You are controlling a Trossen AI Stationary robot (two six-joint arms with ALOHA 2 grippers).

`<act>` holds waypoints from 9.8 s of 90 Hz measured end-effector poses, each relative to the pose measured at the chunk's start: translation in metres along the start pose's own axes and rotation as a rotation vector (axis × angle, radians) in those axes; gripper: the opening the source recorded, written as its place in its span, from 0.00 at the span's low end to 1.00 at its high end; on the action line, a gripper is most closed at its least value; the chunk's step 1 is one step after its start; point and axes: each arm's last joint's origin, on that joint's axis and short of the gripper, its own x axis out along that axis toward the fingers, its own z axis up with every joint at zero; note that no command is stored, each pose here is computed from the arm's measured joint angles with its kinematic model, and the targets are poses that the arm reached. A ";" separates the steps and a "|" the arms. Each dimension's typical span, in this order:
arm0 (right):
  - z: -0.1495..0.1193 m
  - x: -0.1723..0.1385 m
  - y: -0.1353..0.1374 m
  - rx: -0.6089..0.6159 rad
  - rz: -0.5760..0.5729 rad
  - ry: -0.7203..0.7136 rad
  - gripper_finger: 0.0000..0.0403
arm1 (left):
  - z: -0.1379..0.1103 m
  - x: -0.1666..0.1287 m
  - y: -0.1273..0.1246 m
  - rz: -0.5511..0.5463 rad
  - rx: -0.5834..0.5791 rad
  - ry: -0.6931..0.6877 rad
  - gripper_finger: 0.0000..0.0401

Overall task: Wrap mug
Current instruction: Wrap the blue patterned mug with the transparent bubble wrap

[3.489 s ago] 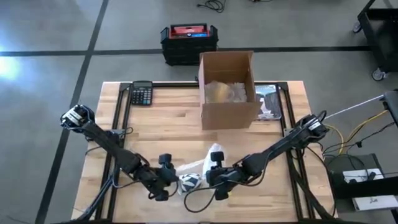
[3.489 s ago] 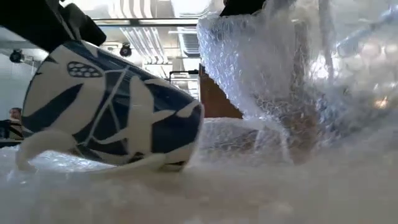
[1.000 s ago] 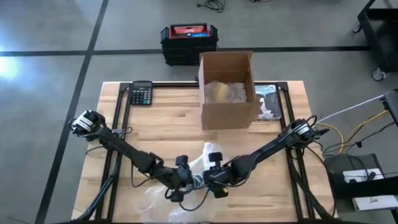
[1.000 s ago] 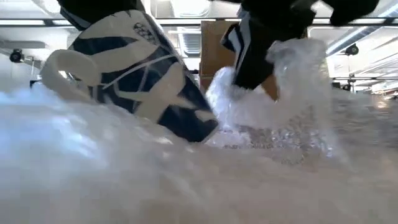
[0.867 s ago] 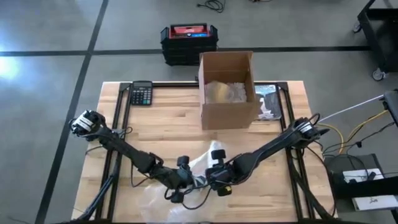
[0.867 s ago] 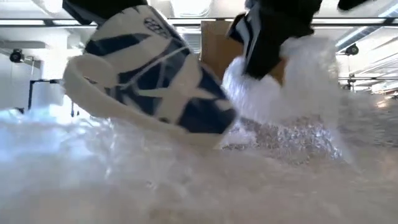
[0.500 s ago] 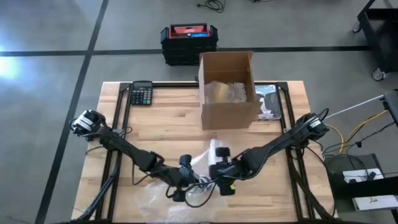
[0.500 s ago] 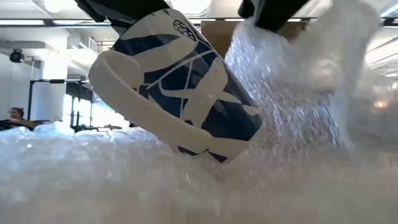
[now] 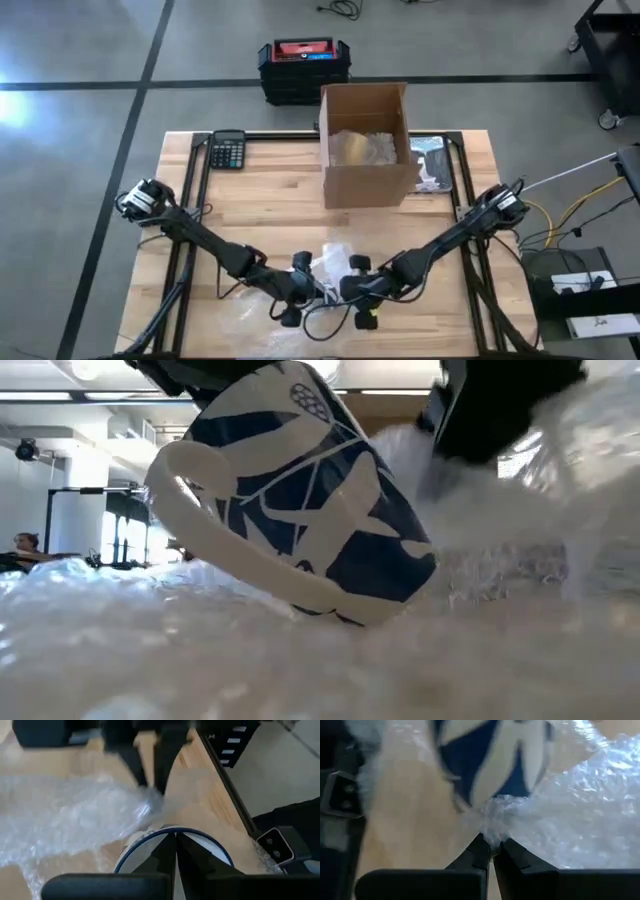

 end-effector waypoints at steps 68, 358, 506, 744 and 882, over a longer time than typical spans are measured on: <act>-0.024 0.024 -0.029 0.069 -0.072 -0.071 0.00 | 0.009 0.003 0.016 0.017 0.015 -0.026 0.00; 0.058 -0.007 -0.007 -0.265 -0.043 -0.028 0.00 | 0.023 -0.053 -0.002 0.009 -0.066 -0.059 0.00; 0.051 0.006 -0.025 -0.165 -0.012 -0.063 0.00 | -0.007 -0.003 0.002 0.040 -0.107 0.024 0.00; 0.053 0.014 0.001 -0.318 -0.119 0.075 0.01 | -0.003 0.006 0.002 0.240 -0.038 0.042 0.00; 0.065 0.018 0.005 -0.308 -0.090 0.163 0.01 | 0.016 -0.010 0.012 0.300 0.011 -0.031 0.00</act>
